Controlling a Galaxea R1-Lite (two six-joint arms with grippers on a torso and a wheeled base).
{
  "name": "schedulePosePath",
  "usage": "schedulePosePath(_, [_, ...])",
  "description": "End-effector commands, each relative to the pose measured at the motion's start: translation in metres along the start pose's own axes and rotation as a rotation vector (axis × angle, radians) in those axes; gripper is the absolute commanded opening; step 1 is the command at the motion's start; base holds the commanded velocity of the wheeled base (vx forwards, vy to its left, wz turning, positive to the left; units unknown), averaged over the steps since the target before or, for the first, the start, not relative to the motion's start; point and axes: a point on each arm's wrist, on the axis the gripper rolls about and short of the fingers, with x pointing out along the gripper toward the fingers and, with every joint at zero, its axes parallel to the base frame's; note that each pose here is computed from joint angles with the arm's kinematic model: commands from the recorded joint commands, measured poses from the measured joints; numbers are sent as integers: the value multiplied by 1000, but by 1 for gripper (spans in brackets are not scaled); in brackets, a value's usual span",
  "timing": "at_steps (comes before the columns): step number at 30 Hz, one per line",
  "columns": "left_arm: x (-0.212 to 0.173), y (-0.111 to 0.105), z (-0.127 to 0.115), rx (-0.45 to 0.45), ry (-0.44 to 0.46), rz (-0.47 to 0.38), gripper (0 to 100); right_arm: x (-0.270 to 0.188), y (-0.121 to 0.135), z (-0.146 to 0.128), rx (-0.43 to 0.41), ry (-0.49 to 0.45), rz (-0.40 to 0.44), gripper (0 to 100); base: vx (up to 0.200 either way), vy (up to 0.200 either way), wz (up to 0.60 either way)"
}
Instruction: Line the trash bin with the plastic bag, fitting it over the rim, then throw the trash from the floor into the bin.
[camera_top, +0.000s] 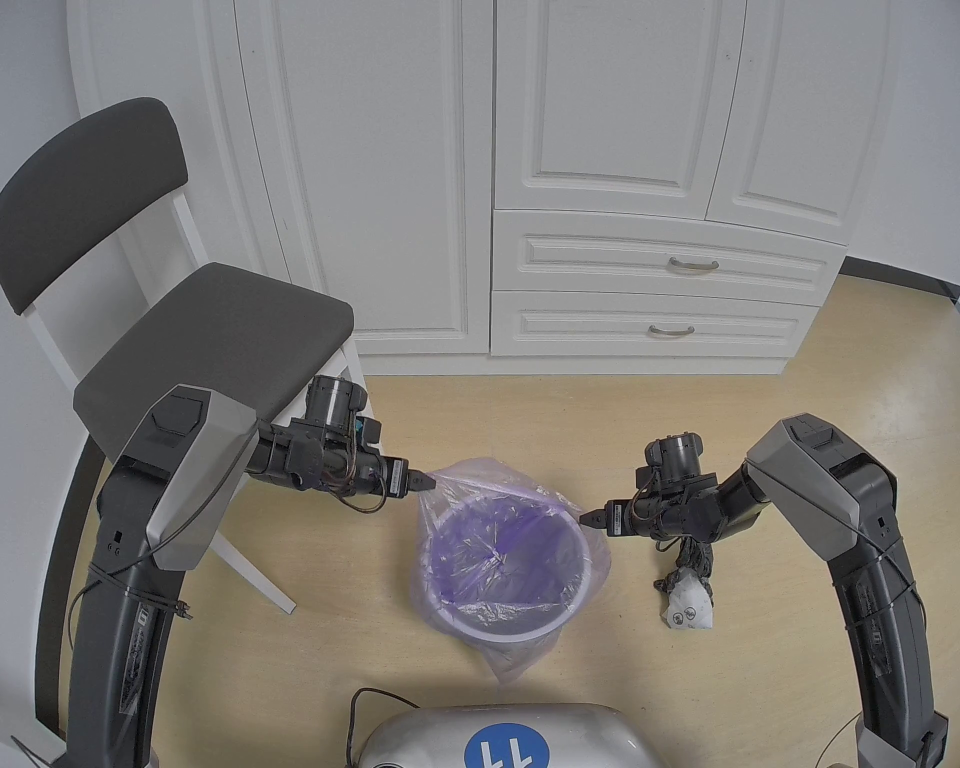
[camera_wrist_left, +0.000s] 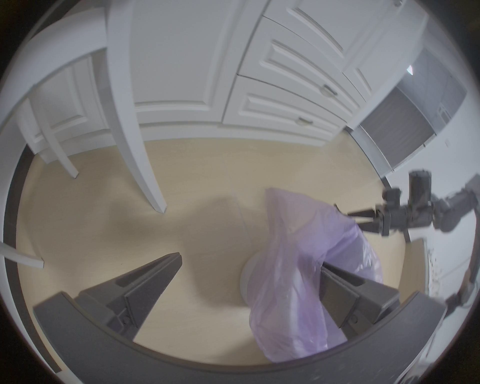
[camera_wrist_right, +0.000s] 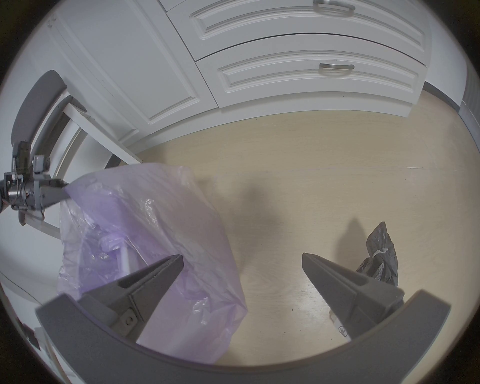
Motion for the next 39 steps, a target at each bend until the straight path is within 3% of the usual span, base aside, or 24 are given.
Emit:
schedulePosePath(1, [4,-1,-21,56,69,-38,100,1,-1,-2,-4,5,-1,100,0,0,0])
schedulePosePath(13, [-5,-2,-16,84,26,-72,100,3,-1,-4,-12,10,-2,100,0,0,0])
schedulePosePath(17, [-16,-6,-19,47,-66,-200,100,3,-1,-4,-12,11,-2,100,0,0,0])
schedulePosePath(23, [-11,5,-18,5,-167,-184,100,3,-1,-6,-11,14,-5,100,0,0,0])
schedulePosePath(32, [0,22,-38,-36,-98,-139,100,5,-2,-6,-10,12,-6,100,0,0,0])
schedulePosePath(39, [16,24,-49,-7,-74,-143,100,7,-5,-7,-8,14,-10,100,0,0,0])
